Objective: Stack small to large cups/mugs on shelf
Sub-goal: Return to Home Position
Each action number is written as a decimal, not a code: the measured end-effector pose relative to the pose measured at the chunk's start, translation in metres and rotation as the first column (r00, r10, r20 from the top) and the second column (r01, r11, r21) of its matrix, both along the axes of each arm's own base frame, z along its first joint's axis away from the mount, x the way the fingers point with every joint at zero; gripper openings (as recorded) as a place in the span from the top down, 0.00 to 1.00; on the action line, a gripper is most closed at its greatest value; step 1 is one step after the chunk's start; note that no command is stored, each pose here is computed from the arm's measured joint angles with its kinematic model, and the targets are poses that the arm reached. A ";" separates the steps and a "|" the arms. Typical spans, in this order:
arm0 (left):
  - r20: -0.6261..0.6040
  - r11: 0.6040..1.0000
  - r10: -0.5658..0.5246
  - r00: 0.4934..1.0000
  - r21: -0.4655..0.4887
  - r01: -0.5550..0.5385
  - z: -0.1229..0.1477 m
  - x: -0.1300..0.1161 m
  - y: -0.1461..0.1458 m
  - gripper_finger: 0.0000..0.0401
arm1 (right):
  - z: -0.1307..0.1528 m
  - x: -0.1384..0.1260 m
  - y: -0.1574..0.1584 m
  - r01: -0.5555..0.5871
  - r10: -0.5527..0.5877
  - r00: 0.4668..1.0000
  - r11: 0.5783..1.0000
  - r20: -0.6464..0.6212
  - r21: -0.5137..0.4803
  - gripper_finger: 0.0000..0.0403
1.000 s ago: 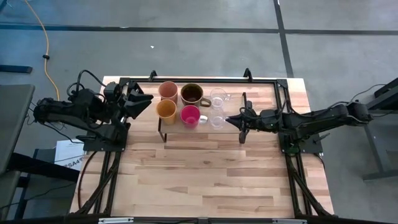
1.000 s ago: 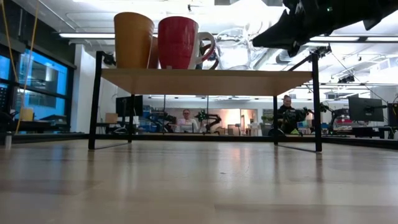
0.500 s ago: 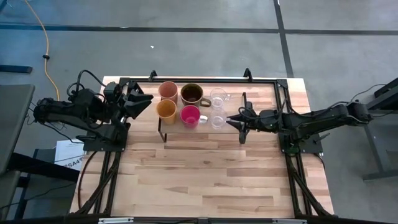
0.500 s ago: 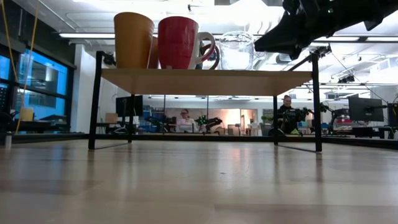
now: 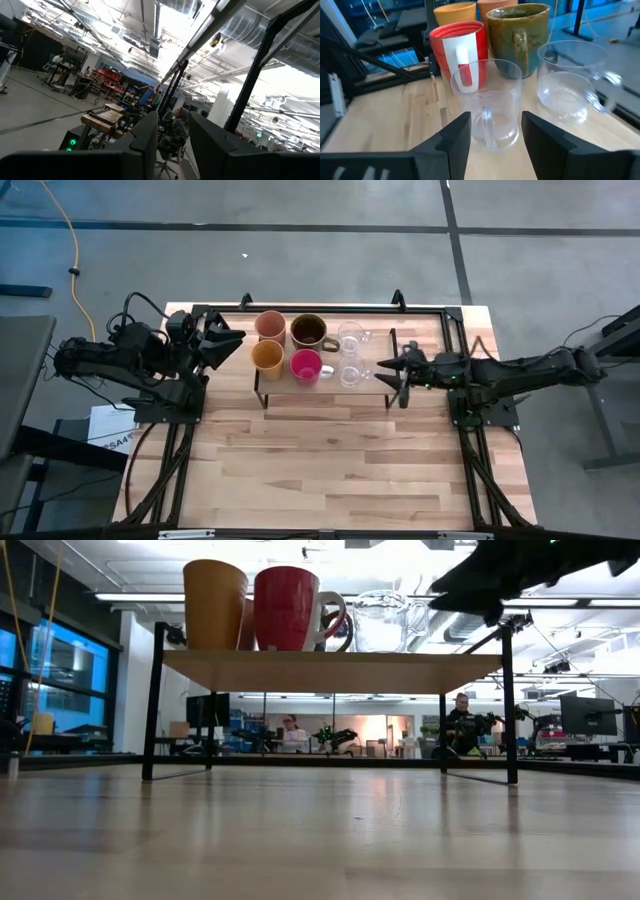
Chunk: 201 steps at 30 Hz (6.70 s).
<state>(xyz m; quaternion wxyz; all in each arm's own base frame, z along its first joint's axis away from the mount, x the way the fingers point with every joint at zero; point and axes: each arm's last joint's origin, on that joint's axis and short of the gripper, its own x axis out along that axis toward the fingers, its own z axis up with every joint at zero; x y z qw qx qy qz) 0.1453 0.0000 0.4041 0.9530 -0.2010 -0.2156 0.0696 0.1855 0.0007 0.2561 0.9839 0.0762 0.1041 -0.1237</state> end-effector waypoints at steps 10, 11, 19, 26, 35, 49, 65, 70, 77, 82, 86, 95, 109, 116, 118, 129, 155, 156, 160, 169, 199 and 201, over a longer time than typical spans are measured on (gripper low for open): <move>0.011 1.000 0.005 1.000 -0.002 -0.005 0.001 -0.003 0.000 0.76 | 0.056 -0.053 -0.004 0.018 -0.089 0.883 0.988 0.460 0.156 0.65; 0.010 1.000 0.008 1.000 -0.004 -0.008 0.001 -0.003 0.000 0.76 | 0.064 -0.056 -0.005 0.051 -0.117 0.843 0.989 0.526 0.138 0.68; -0.077 0.996 0.060 0.995 0.067 -0.054 0.005 -0.031 0.003 0.96 | 0.107 -0.071 -0.006 0.152 -0.075 0.573 0.988 0.816 -0.016 0.97; -0.115 0.989 0.065 0.991 0.140 -0.048 -0.003 -0.069 0.004 0.99 | 0.129 -0.047 -0.003 0.058 -0.033 0.753 0.998 0.657 -0.016 1.00; -0.197 0.993 0.006 0.980 0.115 0.017 -0.074 -0.053 0.002 1.00 | 0.156 -0.003 -0.005 -0.025 0.007 0.917 0.999 0.399 0.038 1.00; -0.031 0.999 -0.046 0.998 -0.012 0.046 -0.152 -0.070 0.003 1.00 | 0.169 0.000 -0.009 -0.115 0.029 0.933 0.968 0.359 0.222 1.00; 0.032 0.996 -0.066 0.997 -0.050 0.067 -0.182 -0.061 0.002 1.00 | 0.165 -0.009 -0.009 -0.081 -0.019 0.949 0.950 0.315 0.302 1.00; -0.035 0.999 -0.033 0.999 -0.025 0.032 -0.188 -0.059 0.003 1.00 | 0.158 -0.014 -0.010 -0.044 -0.050 0.967 0.933 0.250 0.358 1.00; -0.103 0.998 0.059 0.993 -0.019 -0.062 -0.194 -0.058 0.012 1.00 | 0.161 -0.022 -0.014 -0.007 -0.094 0.961 0.932 0.259 0.363 1.00; -0.117 0.997 0.058 0.991 -0.035 -0.063 -0.196 -0.058 0.018 1.00 | 0.162 -0.026 -0.017 0.006 -0.108 0.957 0.936 0.270 0.352 1.00; -0.142 0.995 0.028 0.989 -0.087 -0.041 -0.199 -0.057 0.020 1.00 | 0.162 -0.026 -0.017 0.007 -0.109 0.957 0.936 0.268 0.353 1.00; -0.252 0.992 0.014 0.968 -0.118 -0.045 -0.211 -0.055 0.020 1.00 | 0.161 -0.026 -0.018 0.021 -0.121 0.959 0.932 0.255 0.363 1.00; -0.337 0.990 -0.019 0.941 -0.140 -0.031 -0.236 -0.050 0.020 1.00 | 0.160 -0.027 -0.025 0.063 -0.164 0.954 0.928 0.250 0.368 1.00; -0.363 0.993 -0.063 0.930 -0.113 0.024 -0.238 -0.049 0.019 1.00 | 0.159 -0.027 -0.025 0.069 -0.162 0.957 0.933 0.241 0.354 1.00; -0.384 0.992 -0.090 0.919 -0.118 0.048 -0.240 -0.047 0.018 1.00 | 0.158 -0.027 -0.025 0.075 -0.161 0.961 0.934 0.223 0.350 1.00; -0.386 0.982 -0.114 0.915 -0.185 0.044 -0.241 -0.046 0.019 1.00 | 0.148 -0.037 -0.014 0.018 -0.054 0.993 0.946 0.103 0.324 1.00; -0.389 0.981 -0.113 0.914 -0.188 0.041 -0.242 -0.046 0.019 1.00 | 0.001 -0.105 0.021 -0.406 0.300 0.883 0.875 0.362 0.263 1.00; -0.389 0.981 -0.113 0.914 -0.187 0.041 -0.242 -0.046 0.019 1.00 | -0.006 -0.107 0.021 -0.417 0.306 0.873 0.871 0.379 0.258 1.00; -0.389 0.981 -0.113 0.914 -0.187 0.041 -0.242 -0.046 0.019 1.00 | -0.029 -0.108 0.022 -0.444 0.310 0.828 0.872 0.467 0.206 1.00; -0.388 0.982 -0.112 0.915 -0.186 0.042 -0.241 -0.046 0.019 1.00 | -0.066 -0.096 0.029 -0.530 0.396 0.768 0.835 0.504 0.151 1.00; -0.386 0.982 -0.113 0.916 -0.186 0.042 -0.241 -0.046 0.019 1.00 | -0.086 -0.092 0.025 -0.351 0.283 0.909 0.915 0.306 0.196 1.00; -0.386 0.982 -0.113 0.916 -0.186 0.042 -0.241 -0.046 0.019 1.00 | -0.086 -0.092 0.025 -0.351 0.284 0.909 0.916 0.305 0.194 1.00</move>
